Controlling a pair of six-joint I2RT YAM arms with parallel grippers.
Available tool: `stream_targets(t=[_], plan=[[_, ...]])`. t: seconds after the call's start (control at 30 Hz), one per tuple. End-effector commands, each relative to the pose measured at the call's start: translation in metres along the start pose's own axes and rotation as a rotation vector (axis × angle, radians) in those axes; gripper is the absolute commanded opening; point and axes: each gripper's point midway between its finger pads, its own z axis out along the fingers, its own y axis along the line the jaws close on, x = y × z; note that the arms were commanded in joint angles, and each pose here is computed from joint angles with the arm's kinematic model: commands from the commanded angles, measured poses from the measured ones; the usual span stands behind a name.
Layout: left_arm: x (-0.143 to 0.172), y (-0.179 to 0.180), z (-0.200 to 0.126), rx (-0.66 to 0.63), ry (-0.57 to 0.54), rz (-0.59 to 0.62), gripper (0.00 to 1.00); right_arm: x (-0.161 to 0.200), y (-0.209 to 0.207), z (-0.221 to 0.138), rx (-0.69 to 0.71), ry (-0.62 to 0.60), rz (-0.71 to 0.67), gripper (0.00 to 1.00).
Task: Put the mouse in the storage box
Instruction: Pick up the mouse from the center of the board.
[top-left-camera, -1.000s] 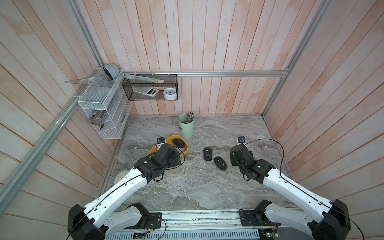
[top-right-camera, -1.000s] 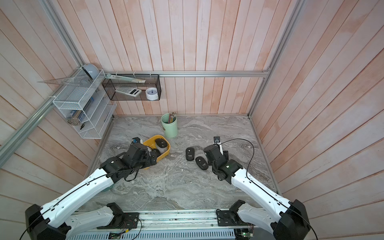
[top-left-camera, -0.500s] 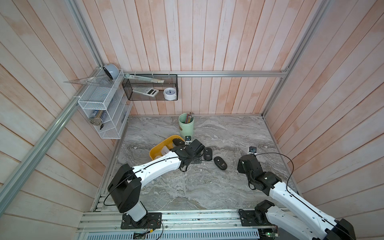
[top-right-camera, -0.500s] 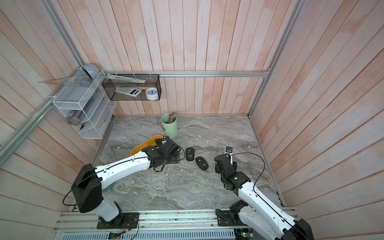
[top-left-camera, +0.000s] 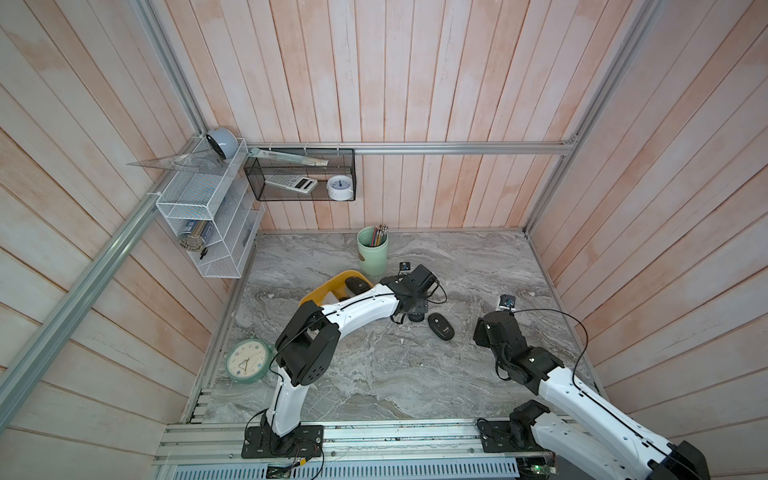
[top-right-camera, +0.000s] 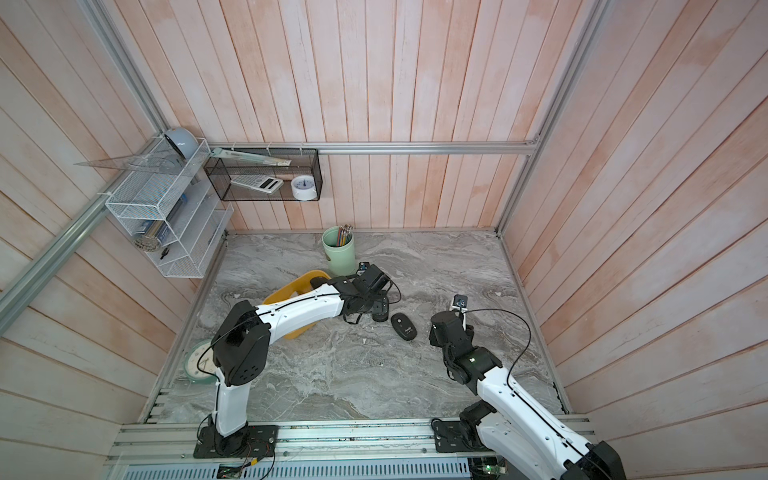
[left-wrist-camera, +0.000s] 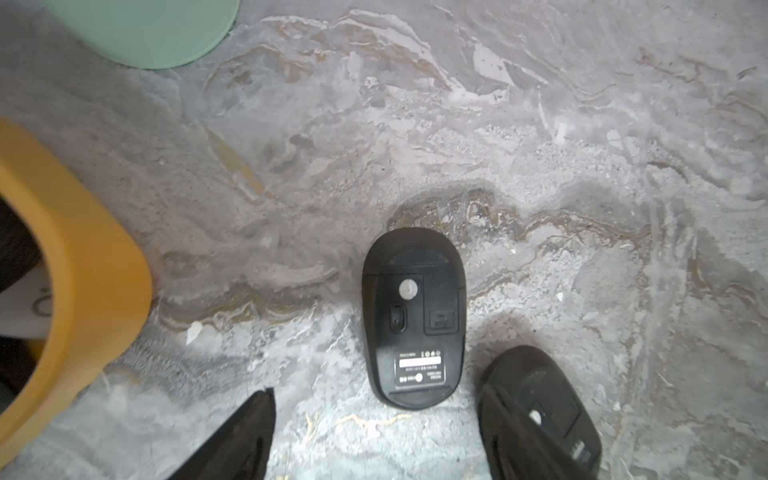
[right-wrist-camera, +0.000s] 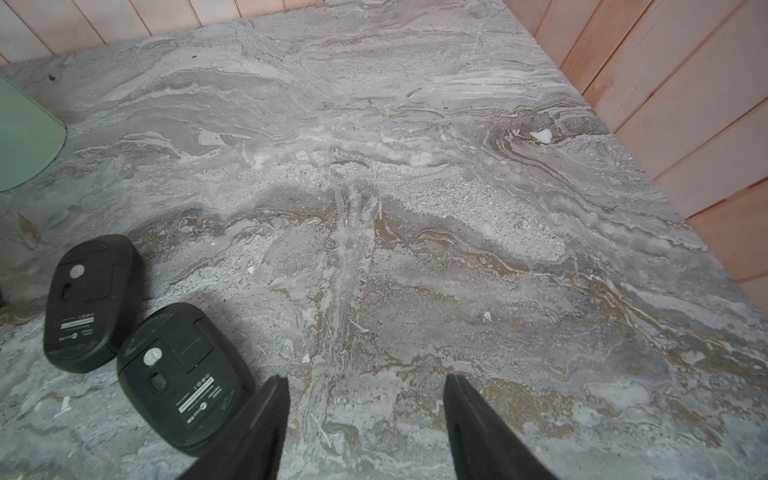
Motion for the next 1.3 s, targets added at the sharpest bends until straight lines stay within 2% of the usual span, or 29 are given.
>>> stream_targets(t=[0.0,0.13,0.53,0.8,0.97,1.1,1.17,1.27], plan=[[-0.005,-0.005,0.008,0.007,0.002,0.004,0.79,0.001,0.0,0.0,-0.012,-0.008,0.024,0.65],[-0.007,-0.004,0.023,0.019,0.018,-0.018,0.74,0.001,0.0,0.0,-0.015,-0.008,0.025,0.65],[0.008,-0.017,0.057,0.079,0.082,-0.023,0.71,0.002,0.001,0.001,-0.019,-0.005,0.024,0.65],[0.017,-0.012,0.077,0.065,0.118,-0.034,0.55,0.002,0.001,0.001,-0.017,-0.007,0.024,0.65],[0.019,-0.013,0.078,0.07,0.123,-0.035,0.46,0.002,0.001,0.001,-0.015,-0.007,0.023,0.65],[0.02,-0.014,0.078,0.083,0.124,-0.044,0.46,0.002,0.001,0.001,-0.015,-0.007,0.024,0.65],[0.022,-0.015,0.08,0.089,0.13,-0.048,0.5,0.002,0.0,0.001,-0.015,-0.008,0.026,0.65],[0.025,-0.015,0.083,0.094,0.136,-0.055,0.52,0.002,0.001,0.001,-0.016,-0.007,0.025,0.65]])
